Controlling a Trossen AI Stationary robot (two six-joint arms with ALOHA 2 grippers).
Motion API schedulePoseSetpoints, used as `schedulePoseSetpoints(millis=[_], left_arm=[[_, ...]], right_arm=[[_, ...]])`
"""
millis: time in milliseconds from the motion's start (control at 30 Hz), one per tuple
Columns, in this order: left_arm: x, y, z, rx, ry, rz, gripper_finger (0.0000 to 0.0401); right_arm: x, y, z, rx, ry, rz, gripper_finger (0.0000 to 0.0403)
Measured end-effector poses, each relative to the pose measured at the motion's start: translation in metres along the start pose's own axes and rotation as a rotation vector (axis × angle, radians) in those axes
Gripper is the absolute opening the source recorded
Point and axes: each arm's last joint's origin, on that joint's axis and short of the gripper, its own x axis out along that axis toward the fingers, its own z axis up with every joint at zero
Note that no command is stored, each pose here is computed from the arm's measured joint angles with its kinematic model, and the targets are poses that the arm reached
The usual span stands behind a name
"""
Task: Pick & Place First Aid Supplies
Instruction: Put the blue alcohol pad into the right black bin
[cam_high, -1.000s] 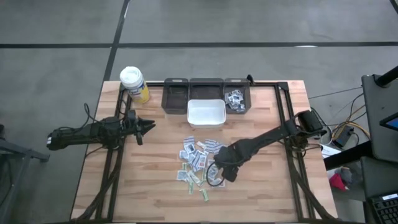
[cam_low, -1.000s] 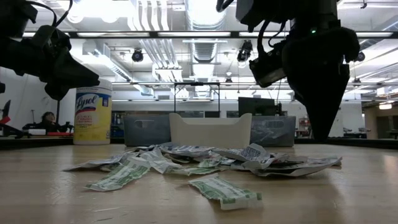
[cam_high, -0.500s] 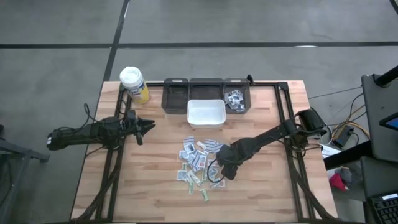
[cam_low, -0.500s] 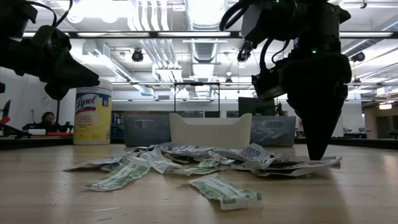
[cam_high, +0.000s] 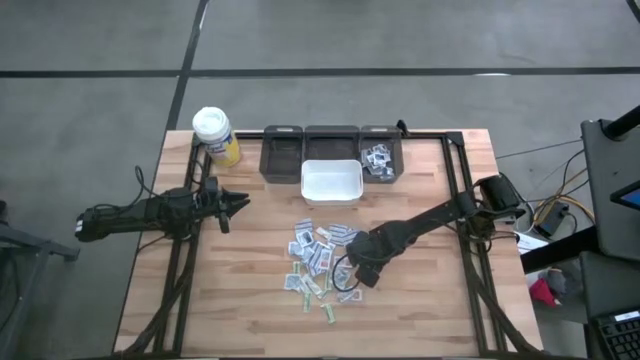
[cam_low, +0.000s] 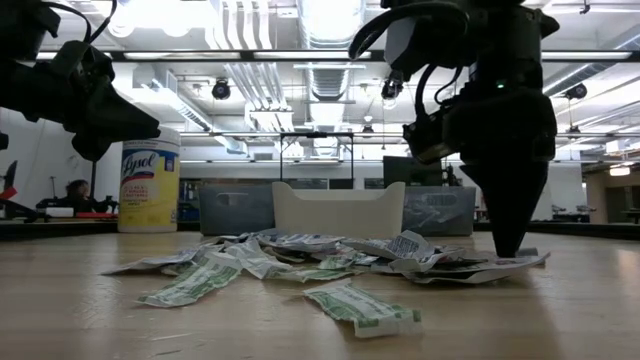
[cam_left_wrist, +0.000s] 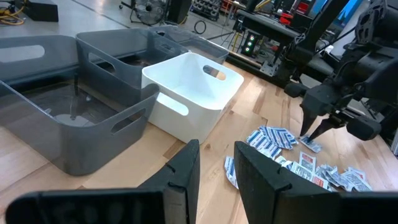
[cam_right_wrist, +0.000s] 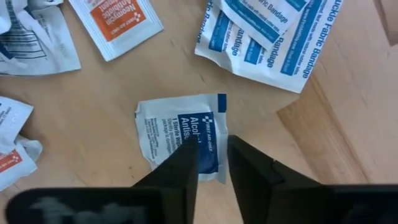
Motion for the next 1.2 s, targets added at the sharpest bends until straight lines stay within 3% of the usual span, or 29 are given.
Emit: schedulePoseSetpoints(millis=[367, 700, 967, 1200], left_arm=[[0.000, 0.000, 0.000, 0.000, 0.000, 0.000, 0.0094], [0.000, 0.000, 0.000, 0.000, 0.000, 0.000, 0.0094], [0.000, 0.000, 0.000, 0.000, 0.000, 0.000, 0.0094], [0.000, 0.000, 0.000, 0.000, 0.000, 0.000, 0.0094]], right_arm=[[-0.005, 0.001, 0.005, 0.089, 0.010, -0.004, 0.0011], [-0.045, 0.012, 0.014, 0.095, 0.053, -0.064, 0.0008], [-0.098, 0.006, 0.031, 0.134, -0.017, -0.235, 0.0008], [-0.128, -0.025, 0.060, 0.236, -0.095, -0.362, 0.0008]])
